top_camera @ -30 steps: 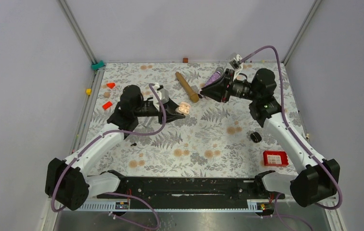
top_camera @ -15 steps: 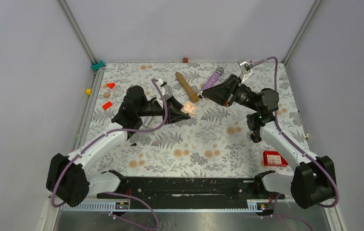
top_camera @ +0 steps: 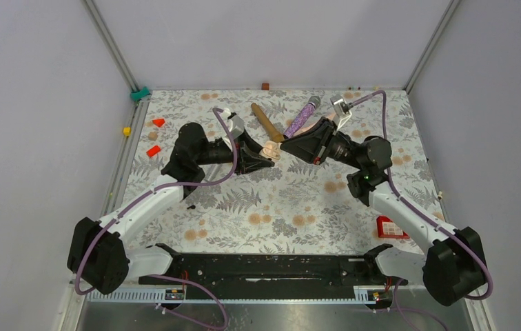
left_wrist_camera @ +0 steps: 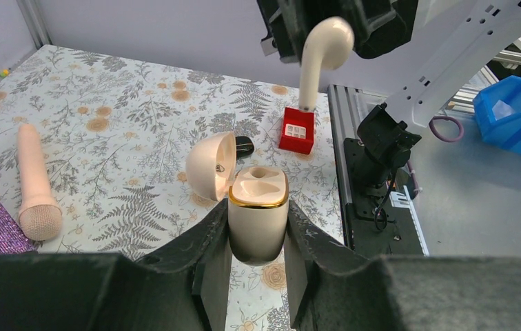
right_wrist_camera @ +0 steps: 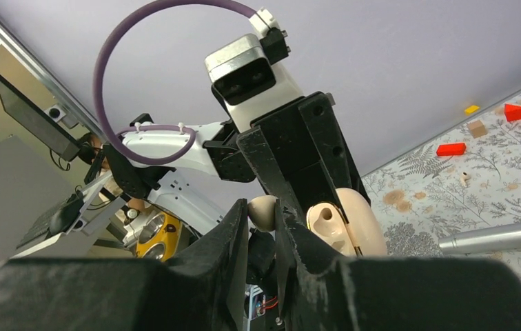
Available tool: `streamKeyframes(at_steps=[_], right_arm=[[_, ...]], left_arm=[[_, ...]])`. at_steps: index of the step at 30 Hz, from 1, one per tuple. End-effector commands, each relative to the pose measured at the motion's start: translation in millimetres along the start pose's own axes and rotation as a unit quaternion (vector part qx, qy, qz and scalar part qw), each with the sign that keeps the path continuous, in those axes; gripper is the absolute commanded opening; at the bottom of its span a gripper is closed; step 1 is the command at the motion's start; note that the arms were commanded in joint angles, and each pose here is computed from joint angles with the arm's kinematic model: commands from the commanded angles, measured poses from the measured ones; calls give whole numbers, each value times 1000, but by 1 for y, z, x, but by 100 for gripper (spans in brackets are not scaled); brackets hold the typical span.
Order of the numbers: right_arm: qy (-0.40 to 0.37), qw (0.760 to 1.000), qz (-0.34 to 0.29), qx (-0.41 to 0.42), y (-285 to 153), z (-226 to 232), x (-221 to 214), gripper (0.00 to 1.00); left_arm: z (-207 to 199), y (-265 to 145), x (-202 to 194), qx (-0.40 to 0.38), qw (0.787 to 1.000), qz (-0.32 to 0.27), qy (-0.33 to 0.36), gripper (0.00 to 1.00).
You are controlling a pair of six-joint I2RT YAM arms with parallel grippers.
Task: Insert the wireless bluetooth earbuds into the charging case
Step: Place the earbud in the charging case.
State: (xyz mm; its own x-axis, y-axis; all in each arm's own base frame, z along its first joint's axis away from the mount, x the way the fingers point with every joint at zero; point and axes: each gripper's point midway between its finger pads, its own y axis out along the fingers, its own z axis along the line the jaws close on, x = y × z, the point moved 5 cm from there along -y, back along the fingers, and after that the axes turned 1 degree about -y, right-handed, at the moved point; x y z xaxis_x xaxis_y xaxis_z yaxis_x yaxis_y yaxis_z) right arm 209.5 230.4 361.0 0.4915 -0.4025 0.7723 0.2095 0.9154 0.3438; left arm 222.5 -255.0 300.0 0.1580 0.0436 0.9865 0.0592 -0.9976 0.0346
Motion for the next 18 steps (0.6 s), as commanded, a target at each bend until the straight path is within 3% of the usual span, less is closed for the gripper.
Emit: streamKeyframes(at_steps=[1,18], right_arm=[[-22,1000,-19,11,7,1,2,17],[-25,1000,2,8,16,-7,-19,17]], left_arm=[[-1,0,9,0,999,-23,24,0],[-19,-3,15,-49,997,-42,35,0]])
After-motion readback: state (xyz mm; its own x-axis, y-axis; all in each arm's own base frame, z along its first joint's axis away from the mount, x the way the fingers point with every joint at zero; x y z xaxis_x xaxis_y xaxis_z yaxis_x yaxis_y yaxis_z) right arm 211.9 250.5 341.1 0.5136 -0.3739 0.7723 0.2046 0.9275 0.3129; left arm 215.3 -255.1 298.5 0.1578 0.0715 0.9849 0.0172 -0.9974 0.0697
